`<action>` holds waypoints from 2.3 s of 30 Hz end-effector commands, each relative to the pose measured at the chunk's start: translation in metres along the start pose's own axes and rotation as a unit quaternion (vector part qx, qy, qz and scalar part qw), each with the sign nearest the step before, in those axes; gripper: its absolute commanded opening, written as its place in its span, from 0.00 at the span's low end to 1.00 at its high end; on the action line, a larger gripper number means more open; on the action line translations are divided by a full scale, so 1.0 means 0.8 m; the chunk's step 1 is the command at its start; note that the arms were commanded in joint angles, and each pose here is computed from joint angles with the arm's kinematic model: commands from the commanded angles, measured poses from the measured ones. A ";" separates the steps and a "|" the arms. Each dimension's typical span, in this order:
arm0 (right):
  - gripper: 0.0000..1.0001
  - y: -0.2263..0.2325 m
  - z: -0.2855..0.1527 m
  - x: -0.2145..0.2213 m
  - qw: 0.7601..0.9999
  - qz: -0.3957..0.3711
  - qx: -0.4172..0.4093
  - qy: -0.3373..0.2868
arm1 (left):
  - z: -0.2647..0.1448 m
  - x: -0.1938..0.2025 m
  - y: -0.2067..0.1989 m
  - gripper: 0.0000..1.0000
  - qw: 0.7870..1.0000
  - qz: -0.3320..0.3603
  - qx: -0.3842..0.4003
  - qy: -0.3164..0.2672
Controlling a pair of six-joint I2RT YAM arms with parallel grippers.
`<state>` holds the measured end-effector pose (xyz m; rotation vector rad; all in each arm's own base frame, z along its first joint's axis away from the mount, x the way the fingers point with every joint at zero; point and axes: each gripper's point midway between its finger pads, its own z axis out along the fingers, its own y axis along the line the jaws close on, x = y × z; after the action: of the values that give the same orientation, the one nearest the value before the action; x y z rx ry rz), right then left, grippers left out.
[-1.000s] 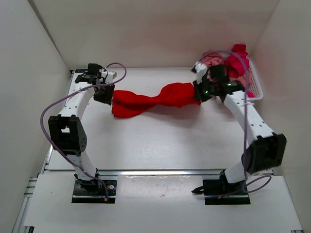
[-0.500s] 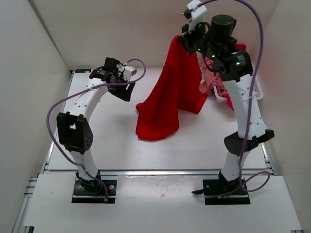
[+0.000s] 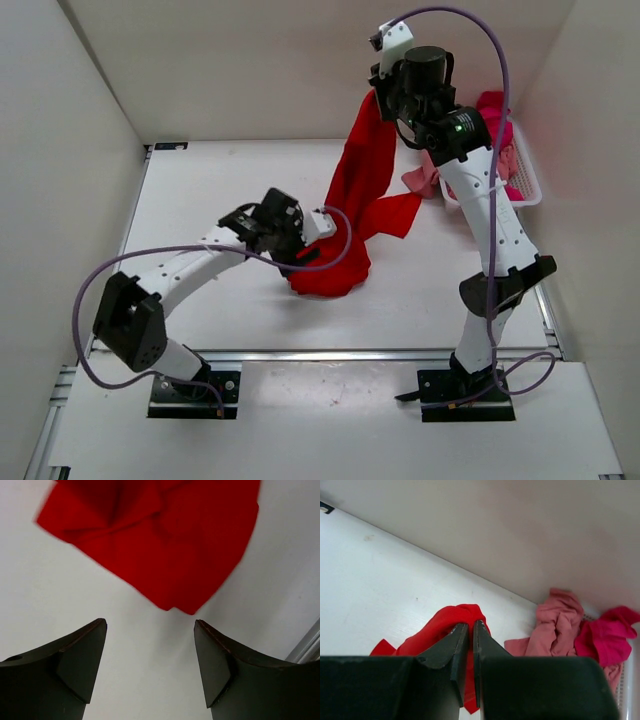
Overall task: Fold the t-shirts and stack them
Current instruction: Flatten out the tshirt
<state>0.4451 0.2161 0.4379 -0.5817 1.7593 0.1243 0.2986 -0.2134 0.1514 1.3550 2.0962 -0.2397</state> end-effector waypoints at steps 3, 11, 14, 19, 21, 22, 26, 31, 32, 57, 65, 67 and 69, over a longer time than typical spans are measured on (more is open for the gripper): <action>0.00 -0.034 -0.003 -0.010 0.998 0.045 0.043 -0.022 | 0.042 -0.049 -0.019 0.80 0.995 0.061 -0.013 -0.080; 0.00 -0.020 0.009 0.015 0.999 0.050 0.014 0.002 | 0.119 -0.097 -0.014 0.76 0.994 0.026 0.017 -0.107; 0.00 -0.036 0.004 0.027 0.998 0.058 0.027 0.011 | 0.145 -0.067 -0.048 0.75 0.991 0.083 0.085 -0.064; 0.01 -0.050 -0.006 0.032 0.997 0.061 0.033 0.014 | 0.170 -0.054 -0.034 0.75 0.994 0.078 0.058 -0.039; 0.00 -0.045 -0.008 0.032 0.998 0.059 0.026 0.014 | 0.170 -0.059 -0.028 0.74 0.995 0.072 0.063 -0.035; 0.00 -0.048 -0.011 0.031 0.998 0.057 0.030 0.012 | 0.172 -0.058 -0.029 0.73 0.995 0.070 0.067 -0.031; 0.00 -0.048 -0.012 0.037 0.998 0.057 0.029 0.018 | 0.179 -0.044 -0.028 0.68 0.995 0.087 0.039 -0.016; 0.00 -0.041 -0.018 0.035 0.998 0.050 0.019 0.016 | 0.186 -0.055 -0.014 0.56 0.997 0.058 0.041 -0.021; 0.00 -0.035 -0.017 0.039 0.998 0.050 0.013 0.020 | 0.187 -0.052 -0.015 0.53 0.997 0.060 0.048 -0.017; 0.00 -0.031 -0.017 0.052 0.999 0.040 0.000 0.031 | 0.175 -0.037 -0.020 0.40 0.994 0.040 0.098 0.005; 0.00 -0.028 -0.024 0.045 0.999 0.032 -0.005 0.026 | 0.174 -0.055 -0.020 0.42 0.993 0.015 0.118 -0.007; 0.00 -0.023 -0.024 0.047 0.999 0.030 -0.010 0.026 | 0.167 -0.061 -0.025 0.42 0.993 0.025 0.118 -0.014; 0.00 -0.027 -0.023 0.046 0.999 0.027 -0.007 0.024 | 0.171 -0.053 -0.030 0.40 0.992 0.026 0.120 -0.003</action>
<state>0.4420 0.1796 0.3757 -0.5597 1.9358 0.1543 0.3480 -0.3112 0.0421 1.5467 2.1251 -0.4391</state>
